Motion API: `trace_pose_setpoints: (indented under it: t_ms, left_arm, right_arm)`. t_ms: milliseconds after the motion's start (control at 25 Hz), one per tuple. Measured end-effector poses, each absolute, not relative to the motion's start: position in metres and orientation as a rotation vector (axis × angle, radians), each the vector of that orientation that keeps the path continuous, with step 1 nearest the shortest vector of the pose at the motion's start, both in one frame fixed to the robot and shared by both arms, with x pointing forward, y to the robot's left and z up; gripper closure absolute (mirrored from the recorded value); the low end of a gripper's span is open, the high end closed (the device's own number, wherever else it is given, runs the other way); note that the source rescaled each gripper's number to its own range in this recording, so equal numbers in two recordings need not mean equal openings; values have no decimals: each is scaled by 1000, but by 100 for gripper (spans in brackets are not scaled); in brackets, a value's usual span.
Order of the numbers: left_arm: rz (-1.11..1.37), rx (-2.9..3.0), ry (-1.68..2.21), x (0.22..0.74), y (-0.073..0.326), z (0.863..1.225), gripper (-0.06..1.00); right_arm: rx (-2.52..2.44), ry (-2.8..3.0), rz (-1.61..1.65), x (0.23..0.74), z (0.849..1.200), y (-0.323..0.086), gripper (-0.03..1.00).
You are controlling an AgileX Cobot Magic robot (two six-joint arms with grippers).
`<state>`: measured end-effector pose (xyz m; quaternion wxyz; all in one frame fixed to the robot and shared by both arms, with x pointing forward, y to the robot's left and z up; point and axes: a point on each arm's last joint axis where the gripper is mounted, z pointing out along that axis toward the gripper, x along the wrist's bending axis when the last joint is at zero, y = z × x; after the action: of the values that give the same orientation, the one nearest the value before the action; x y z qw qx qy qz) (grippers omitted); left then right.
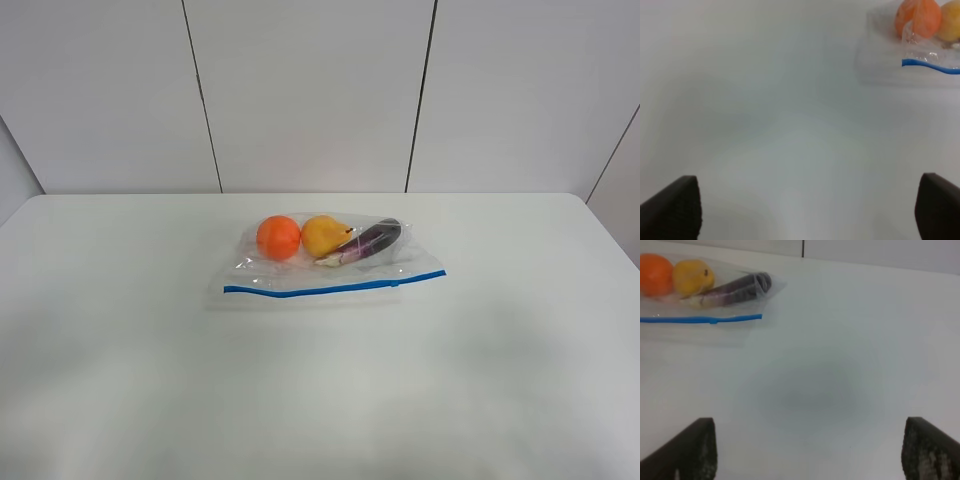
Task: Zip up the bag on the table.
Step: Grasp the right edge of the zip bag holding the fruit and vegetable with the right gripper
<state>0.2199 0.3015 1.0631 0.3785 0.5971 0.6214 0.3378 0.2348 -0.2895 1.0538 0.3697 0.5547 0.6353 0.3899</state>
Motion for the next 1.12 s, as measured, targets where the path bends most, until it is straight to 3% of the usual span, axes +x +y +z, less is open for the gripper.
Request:
trace_pose_setpoints:
  t_ms: [280, 480, 760, 1120]
  left_arm:
    - [863, 1526, 1588, 220, 301, 1063, -6]
    - [863, 1526, 1588, 220, 301, 1063, -6]
    - [863, 1526, 1588, 220, 301, 1063, -6]
    - [863, 1526, 1588, 220, 301, 1063, -6]
  right_arm:
    - [1452, 1658, 976, 242, 1060, -290, 1]
    - [1520, 1705, 982, 275, 1103, -288, -3]
    - [1774, 1882, 1053, 374, 1140, -275, -3]
    - [1990, 2143, 1112, 516, 1113, -261, -3]
